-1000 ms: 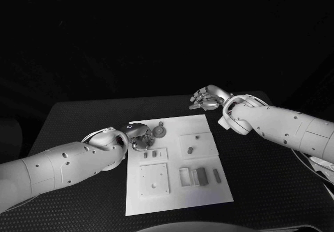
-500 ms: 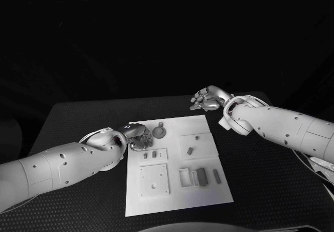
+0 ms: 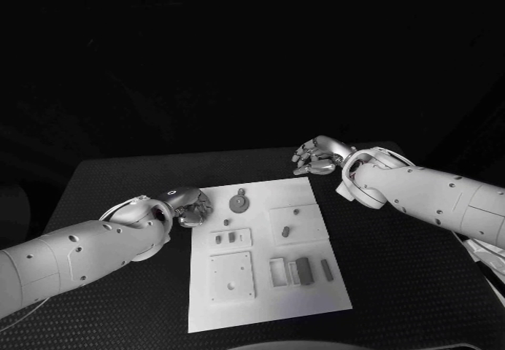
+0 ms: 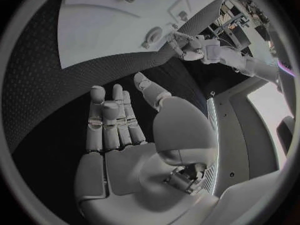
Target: Assemble the parts on the task board
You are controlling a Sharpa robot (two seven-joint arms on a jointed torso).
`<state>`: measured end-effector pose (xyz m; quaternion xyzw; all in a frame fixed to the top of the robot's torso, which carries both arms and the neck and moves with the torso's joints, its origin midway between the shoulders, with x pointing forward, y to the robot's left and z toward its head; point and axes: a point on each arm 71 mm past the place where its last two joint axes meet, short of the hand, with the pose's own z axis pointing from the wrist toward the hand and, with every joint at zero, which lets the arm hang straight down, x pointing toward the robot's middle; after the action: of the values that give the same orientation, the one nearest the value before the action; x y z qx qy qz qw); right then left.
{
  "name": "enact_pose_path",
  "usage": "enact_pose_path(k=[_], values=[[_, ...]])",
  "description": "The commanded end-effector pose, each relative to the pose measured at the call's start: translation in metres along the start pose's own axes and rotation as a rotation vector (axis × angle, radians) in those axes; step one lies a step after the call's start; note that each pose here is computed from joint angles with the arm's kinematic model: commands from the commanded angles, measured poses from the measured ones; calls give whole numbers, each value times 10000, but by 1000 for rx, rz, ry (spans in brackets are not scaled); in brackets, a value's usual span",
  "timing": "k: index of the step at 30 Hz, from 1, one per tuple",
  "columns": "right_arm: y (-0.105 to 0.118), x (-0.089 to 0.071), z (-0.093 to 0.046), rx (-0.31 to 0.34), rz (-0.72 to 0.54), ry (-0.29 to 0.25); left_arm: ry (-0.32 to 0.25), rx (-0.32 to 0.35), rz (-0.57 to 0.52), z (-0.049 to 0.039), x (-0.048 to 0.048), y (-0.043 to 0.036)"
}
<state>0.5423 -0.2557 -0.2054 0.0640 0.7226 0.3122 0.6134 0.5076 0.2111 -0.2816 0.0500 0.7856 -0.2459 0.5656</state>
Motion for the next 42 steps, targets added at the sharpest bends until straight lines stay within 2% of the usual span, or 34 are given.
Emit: enact_pose_path(k=[1, 2, 4, 7, 16, 20, 26, 30, 36, 42], values=[[12, 67, -54, -36, -125, 65, -47, -71, -200, -22, -69, 138], [14, 90, -84, -45, -151, 79, -63, -104, -297, -37, -104, 198], [27, 132, -120, -58, -187, 106, -77, -139, -438, -48, -160, 266], [40, 212, -188, -82, -258, 148, -98, -148, -576, -69, -229, 311], [33, 424, -351, -112, -420, 218, -128, -105, -814, -106, -392, 283], [42, 541, -399, -122, -451, 248, -126, -95, -856, -125, -429, 257], [45, 689, -444, -129, -482, 279, -123, -90, -863, -134, -433, 222], [50, 723, -429, -134, -487, 247, -126, -87, -869, -131, -431, 200], [63, 795, -391, -135, -496, 247, -129, -84, -883, -126, -424, 168], [92, 838, -373, -140, -492, 249, -127, -88, -892, -125, -421, 170]])
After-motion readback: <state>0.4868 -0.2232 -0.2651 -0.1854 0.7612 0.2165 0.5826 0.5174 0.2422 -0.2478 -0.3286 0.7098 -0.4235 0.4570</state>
